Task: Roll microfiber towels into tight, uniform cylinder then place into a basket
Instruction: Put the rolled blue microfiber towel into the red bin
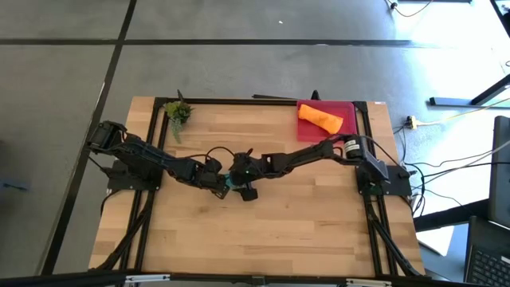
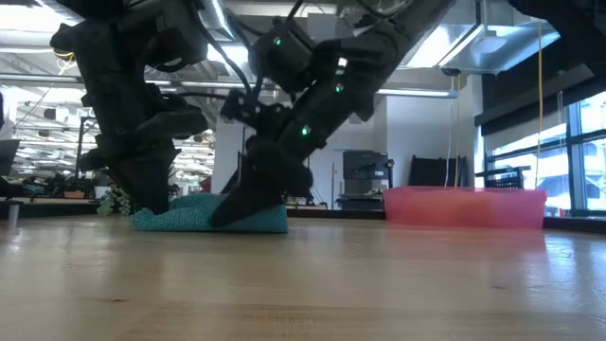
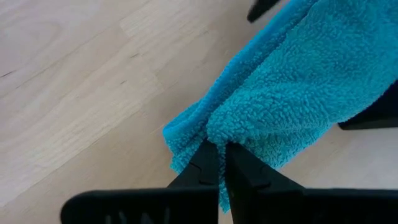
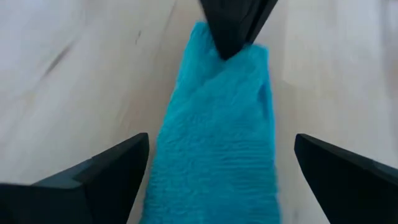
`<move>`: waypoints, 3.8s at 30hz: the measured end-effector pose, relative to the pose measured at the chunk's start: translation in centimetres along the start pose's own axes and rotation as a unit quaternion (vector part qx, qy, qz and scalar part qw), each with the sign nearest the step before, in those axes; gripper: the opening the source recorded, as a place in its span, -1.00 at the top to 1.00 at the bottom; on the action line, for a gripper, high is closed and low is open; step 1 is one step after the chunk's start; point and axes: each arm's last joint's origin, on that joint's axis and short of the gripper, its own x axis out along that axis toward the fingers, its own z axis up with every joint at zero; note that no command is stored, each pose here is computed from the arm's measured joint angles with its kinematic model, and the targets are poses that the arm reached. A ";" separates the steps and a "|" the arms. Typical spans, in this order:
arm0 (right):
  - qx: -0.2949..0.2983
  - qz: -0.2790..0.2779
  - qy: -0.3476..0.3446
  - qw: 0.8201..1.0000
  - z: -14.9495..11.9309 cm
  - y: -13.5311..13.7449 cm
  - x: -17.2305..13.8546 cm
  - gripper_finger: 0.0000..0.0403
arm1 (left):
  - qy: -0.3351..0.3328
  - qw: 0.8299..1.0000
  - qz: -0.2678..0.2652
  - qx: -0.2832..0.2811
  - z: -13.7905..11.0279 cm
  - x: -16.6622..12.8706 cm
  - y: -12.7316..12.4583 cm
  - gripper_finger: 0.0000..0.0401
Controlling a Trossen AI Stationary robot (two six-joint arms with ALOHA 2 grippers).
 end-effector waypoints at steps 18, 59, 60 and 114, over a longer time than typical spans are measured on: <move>0.036 0.042 0.000 0.998 -1.7 -1.5 1.2 -0.98 | 0.000 1.000 0.000 0.000 0.0 0.0 0.0 1.00; 0.093 0.058 0.014 0.994 -2.3 -2.0 1.2 -0.29 | -0.004 1.000 -0.005 -0.004 0.2 0.0 -0.1 1.00; 0.093 0.058 0.014 0.994 -2.3 -2.0 1.2 -0.25 | -0.006 1.000 -0.005 -0.003 0.2 0.0 -0.1 1.00; 0.088 0.010 0.030 0.996 -0.9 -5.1 -2.9 0.85 | -0.139 0.982 -0.103 0.070 1.8 -9.7 1.4 0.43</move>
